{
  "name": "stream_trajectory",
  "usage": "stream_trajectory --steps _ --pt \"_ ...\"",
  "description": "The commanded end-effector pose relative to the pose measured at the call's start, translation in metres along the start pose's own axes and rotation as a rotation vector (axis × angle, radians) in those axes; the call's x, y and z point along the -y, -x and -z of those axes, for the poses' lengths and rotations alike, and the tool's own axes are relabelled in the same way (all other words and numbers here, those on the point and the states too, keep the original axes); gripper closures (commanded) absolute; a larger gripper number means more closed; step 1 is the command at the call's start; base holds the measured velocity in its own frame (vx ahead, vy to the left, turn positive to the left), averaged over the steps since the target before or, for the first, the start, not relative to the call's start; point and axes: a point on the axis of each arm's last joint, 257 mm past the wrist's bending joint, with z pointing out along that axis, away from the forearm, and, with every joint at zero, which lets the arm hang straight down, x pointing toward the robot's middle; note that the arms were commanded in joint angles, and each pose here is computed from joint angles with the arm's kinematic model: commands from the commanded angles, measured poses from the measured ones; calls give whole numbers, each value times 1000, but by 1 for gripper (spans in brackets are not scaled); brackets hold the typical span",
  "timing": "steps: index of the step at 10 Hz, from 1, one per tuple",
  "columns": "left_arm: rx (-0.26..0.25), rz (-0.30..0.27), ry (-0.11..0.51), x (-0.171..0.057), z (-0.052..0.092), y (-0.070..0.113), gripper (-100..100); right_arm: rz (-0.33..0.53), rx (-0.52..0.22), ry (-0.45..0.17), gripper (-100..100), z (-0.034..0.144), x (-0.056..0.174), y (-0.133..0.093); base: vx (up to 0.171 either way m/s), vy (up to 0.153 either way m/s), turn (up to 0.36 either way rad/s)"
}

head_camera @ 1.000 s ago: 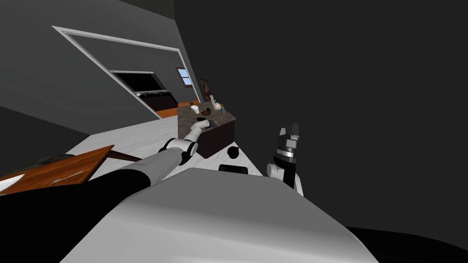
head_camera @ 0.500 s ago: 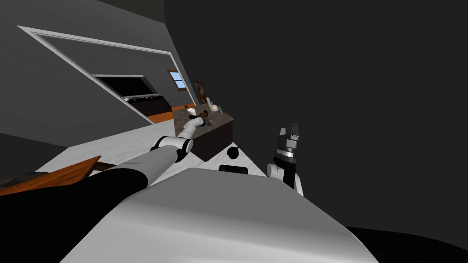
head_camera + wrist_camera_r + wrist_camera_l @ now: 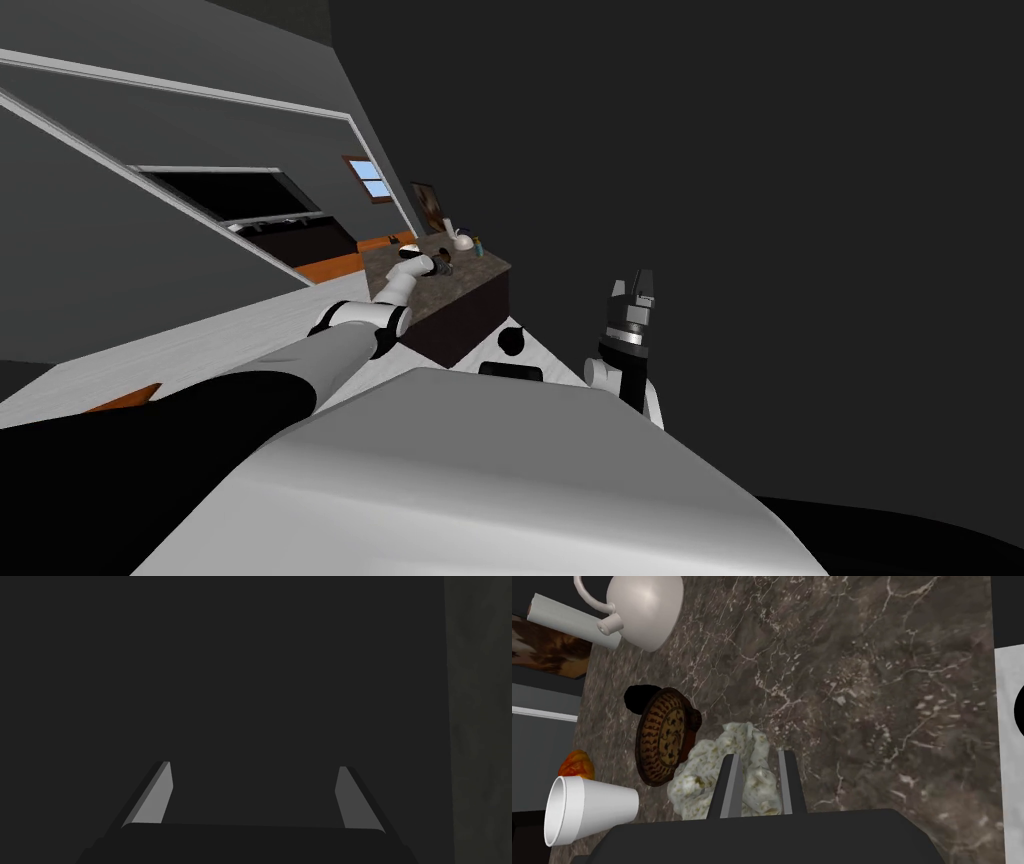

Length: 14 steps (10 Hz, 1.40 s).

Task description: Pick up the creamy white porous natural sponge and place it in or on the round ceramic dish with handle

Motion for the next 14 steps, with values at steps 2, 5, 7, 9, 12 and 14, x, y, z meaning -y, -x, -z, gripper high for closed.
stream_trajectory --steps 2,5,7,9,12,14 --pt "7 -2 -4 6 0 6 100 0 0 0 0 0 0 0 62 86 -26" --pt "45 -42 -32 29 10 32 100 0 0 0 0 0 0 0 87 113 -149" --pt "70 -70 -48 43 18 49 100 0 0 0 0 0 0 0 104 164 -112" --pt "93 -96 -62 55 25 63 100 0 0 0 0 0 0 0 132 208 -183" --pt "126 -132 -79 72 36 82 100 0 0 0 0 0 0 0 88 158 -104" --pt "118 -121 -76 67 32 77 -100 0 0 0 0 0 0 0 33 65 -24"
